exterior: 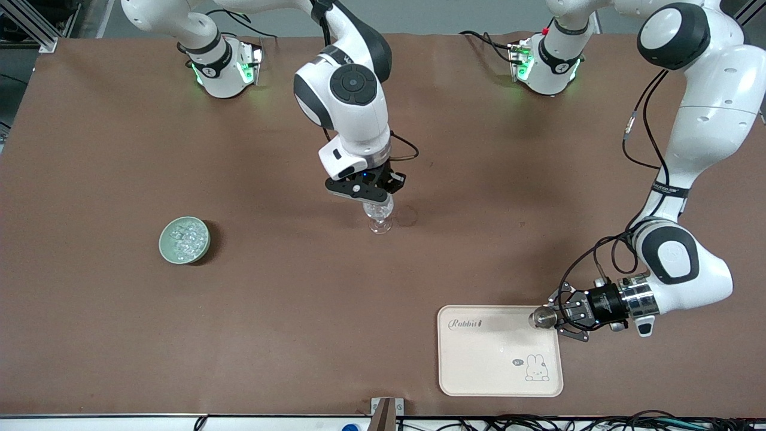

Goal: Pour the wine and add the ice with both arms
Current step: 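Drop the ice into the glass while the left gripper moves the jigger, then set the jigger on the tray with the left gripper while the right gripper withdraws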

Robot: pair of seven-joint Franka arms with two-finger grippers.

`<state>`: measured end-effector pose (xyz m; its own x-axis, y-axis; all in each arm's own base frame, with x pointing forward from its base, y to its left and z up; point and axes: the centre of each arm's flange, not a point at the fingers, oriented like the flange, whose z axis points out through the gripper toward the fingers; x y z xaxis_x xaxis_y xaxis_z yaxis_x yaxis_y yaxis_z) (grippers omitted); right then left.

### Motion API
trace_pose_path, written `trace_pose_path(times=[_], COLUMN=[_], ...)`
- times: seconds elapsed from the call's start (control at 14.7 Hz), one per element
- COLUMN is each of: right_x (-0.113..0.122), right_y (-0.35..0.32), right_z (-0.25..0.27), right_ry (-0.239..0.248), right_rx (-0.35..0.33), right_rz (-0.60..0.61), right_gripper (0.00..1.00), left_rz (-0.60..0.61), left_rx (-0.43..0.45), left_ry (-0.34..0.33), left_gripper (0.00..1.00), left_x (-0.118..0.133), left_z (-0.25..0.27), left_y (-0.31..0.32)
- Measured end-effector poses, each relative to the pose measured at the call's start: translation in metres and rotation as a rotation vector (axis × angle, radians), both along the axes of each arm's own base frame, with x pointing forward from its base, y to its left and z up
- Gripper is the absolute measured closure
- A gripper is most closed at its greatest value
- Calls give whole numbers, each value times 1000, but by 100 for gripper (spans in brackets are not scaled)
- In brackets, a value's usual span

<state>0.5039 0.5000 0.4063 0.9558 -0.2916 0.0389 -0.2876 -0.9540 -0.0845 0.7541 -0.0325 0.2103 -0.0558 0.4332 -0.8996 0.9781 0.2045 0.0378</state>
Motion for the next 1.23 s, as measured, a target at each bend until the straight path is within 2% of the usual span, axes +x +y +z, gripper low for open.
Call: trace_pose_path(times=[0.14, 0.27, 0.48, 0.75, 0.95, 1.23], right_x=[1, 1, 3, 11, 28, 71], right_y=[-1, -1, -1, -9, -29, -106], right_z=[-2, -5, -12, -13, -7, 39], right_ry=[1, 3, 1, -15, -20, 1], right_rx=[-3, -6, -22, -42, -55, -77], right_rz=[-2, -2, 2, 2, 26, 61], right_gripper=[75, 75, 68, 29, 2, 0], left_rz=[28, 37, 52, 75, 83, 97], left_rx=[-57, -81, -110, -143, -145, -139], left_ry=[-19, -6, 15, 24, 23, 16], left_gripper=[79, 79, 79, 79, 79, 79], left_x=[-3, -6, -8, -5, -3, 1], left_z=[-25, -45, -61, -71, -76, -85], left_y=[11, 11, 8, 6, 5, 3])
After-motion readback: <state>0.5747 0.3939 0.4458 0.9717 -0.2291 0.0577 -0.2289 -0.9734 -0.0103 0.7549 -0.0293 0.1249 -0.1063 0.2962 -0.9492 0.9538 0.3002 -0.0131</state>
